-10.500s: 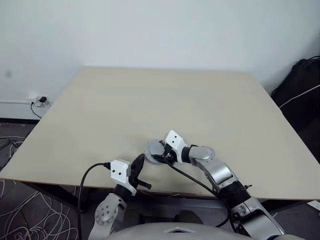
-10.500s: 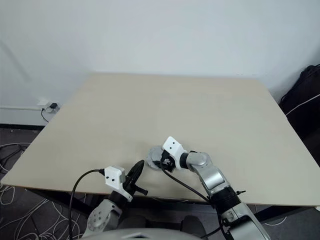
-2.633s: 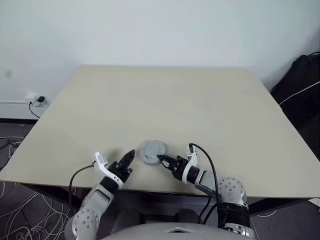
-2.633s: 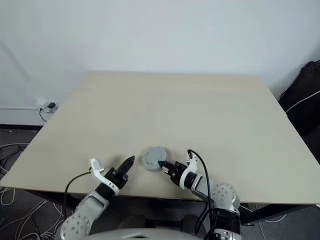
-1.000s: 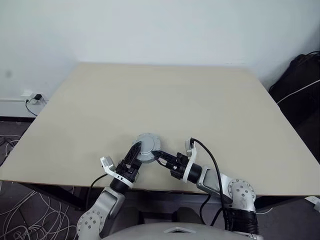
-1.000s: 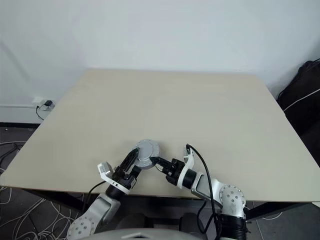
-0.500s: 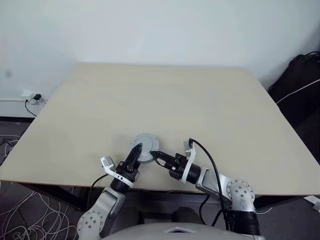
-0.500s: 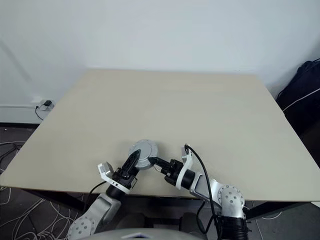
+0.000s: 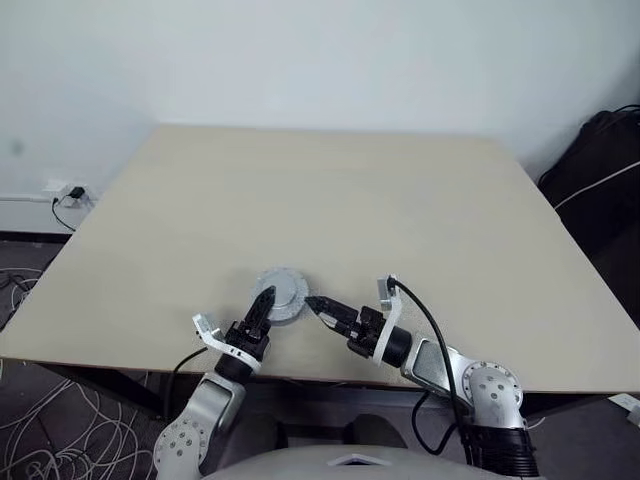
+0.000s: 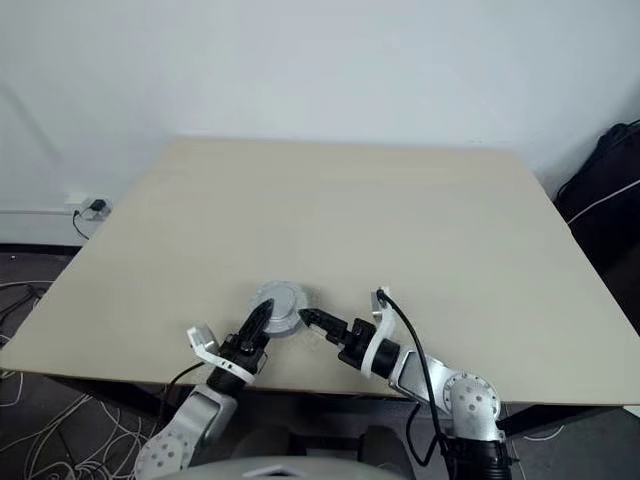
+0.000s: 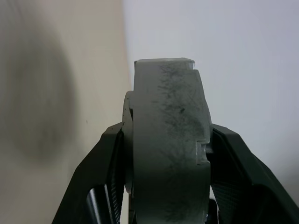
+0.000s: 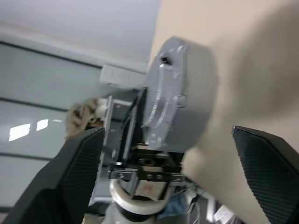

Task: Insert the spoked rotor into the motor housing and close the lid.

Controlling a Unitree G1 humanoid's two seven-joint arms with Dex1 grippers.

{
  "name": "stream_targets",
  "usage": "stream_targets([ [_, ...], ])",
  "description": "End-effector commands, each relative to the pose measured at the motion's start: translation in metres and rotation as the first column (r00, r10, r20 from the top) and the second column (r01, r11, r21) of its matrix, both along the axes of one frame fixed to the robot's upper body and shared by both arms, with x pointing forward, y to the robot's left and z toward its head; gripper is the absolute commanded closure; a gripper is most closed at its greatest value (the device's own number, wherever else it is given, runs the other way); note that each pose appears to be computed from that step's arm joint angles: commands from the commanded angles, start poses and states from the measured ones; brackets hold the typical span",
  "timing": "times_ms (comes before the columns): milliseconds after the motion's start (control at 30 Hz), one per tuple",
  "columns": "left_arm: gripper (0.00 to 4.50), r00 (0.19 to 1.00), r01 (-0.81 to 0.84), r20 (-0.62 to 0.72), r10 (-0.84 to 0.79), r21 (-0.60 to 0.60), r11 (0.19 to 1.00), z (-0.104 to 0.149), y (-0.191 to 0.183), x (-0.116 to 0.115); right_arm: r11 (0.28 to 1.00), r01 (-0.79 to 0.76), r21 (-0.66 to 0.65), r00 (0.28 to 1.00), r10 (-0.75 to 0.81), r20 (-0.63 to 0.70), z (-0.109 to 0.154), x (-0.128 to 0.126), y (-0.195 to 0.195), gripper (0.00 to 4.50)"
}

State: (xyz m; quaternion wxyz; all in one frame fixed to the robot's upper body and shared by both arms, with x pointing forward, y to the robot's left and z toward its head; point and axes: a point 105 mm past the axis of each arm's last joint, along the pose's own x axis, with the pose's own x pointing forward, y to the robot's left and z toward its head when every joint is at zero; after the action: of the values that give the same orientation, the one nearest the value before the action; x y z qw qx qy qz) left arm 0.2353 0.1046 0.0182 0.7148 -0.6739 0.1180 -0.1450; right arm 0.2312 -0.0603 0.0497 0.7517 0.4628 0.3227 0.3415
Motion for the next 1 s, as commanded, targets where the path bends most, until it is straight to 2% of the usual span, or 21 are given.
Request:
stream_targets([
  [33,2.39,0.990,-0.110,0.087,0.111,-0.015,0.994,0.025,0.008,0.030,0.967,0.078,-0.241,0.967,-0.015,0.254,0.010,0.008,-0.014,0.00],
  [133,2.39,0.983,-0.169,0.079,0.167,0.030,0.985,0.024,0.022,0.046,0.940,0.161,-0.300,0.894,-0.010,0.448,0.019,0.009,-0.022,0.00],
  [233,2.39,0.975,-0.215,0.066,0.211,0.070,0.974,0.023,0.034,0.064,0.859,0.250,-0.446,0.790,0.086,0.608,0.013,0.008,-0.028,0.00],
  [300,2.39,0.971,-0.236,0.051,0.233,0.084,0.968,0.021,0.039,0.075,0.800,0.276,-0.534,0.724,0.193,0.663,0.004,0.004,-0.029,0.00],
  [400,2.39,0.969,-0.245,0.028,0.244,0.108,0.963,0.017,0.042,0.089,0.744,0.341,-0.575,0.652,0.254,0.715,-0.004,0.002,-0.033,0.00],
  [533,2.39,0.966,-0.253,-0.020,0.259,0.145,0.956,0.010,0.043,0.107,0.716,0.396,-0.575,0.638,0.236,0.733,-0.015,0.001,-0.041,0.00],
  [733,2.39,0.958,-0.264,-0.064,0.279,0.182,0.947,0.008,0.044,0.137,0.695,0.434,-0.573,0.660,0.187,0.727,-0.024,0.001,-0.049,0.00],
  [867,2.39,0.954,-0.248,-0.105,0.279,0.241,0.938,0.008,0.044,0.158,0.709,0.426,-0.562,0.673,0.167,0.721,-0.025,0.002,-0.047,0.00],
  [1000,2.39,0.945,-0.222,-0.162,0.283,0.318,0.922,0.001,0.043,0.170,0.709,0.420,-0.567,0.681,0.167,0.713,-0.026,0.002,-0.045,0.00],
])
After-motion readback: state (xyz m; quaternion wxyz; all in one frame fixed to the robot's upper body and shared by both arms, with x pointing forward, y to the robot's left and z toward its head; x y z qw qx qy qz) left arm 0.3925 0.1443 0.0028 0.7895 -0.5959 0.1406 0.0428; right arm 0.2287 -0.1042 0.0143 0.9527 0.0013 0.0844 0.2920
